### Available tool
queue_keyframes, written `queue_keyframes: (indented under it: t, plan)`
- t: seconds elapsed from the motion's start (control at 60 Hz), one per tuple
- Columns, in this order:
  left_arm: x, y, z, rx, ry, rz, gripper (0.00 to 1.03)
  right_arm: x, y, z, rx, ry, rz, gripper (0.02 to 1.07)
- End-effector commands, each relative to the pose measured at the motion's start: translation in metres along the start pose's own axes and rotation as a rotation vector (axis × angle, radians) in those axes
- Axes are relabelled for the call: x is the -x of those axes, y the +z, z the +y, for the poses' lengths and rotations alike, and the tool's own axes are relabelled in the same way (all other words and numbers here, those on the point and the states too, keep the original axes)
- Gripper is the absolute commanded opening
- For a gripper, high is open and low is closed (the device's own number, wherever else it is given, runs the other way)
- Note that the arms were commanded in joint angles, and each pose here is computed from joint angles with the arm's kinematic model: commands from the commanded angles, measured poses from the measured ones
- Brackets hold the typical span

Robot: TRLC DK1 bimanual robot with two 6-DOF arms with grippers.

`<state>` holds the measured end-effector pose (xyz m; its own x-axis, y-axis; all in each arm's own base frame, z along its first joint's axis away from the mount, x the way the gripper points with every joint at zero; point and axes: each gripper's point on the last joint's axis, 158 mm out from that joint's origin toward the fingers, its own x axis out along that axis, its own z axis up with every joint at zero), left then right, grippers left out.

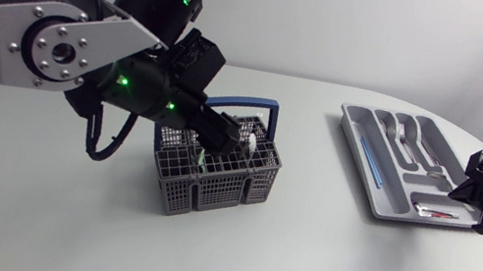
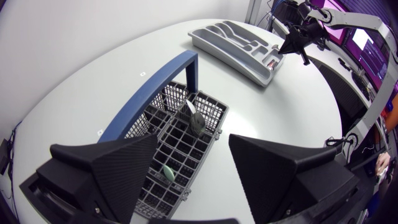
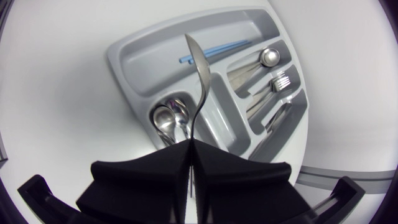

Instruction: Unload the cutlery basket into the drawer organizer.

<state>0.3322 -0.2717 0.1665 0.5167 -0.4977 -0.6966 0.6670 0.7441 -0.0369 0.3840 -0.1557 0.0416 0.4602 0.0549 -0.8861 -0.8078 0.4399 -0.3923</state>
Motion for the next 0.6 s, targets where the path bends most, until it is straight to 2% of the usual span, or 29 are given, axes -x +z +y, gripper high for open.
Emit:
queue_keyframes:
  t: [0.0,0.267,0.4,0.583]
  plan:
    - [0.004,-0.011,0.006,-0.016,0.019,0.016,0.81,-0.015,-0.016,-0.005,0.073,-0.002,0.041,0.07]
    - [0.008,-0.026,0.011,-0.010,0.049,0.031,0.81,-0.041,-0.055,-0.017,0.172,-0.037,0.173,0.08]
    - [0.013,-0.030,0.014,-0.008,0.071,0.029,0.81,-0.044,-0.062,-0.021,0.194,-0.052,0.201,0.22]
    - [0.016,-0.035,0.018,0.000,0.096,0.029,0.83,-0.053,-0.067,-0.020,0.224,-0.086,0.234,0.28]
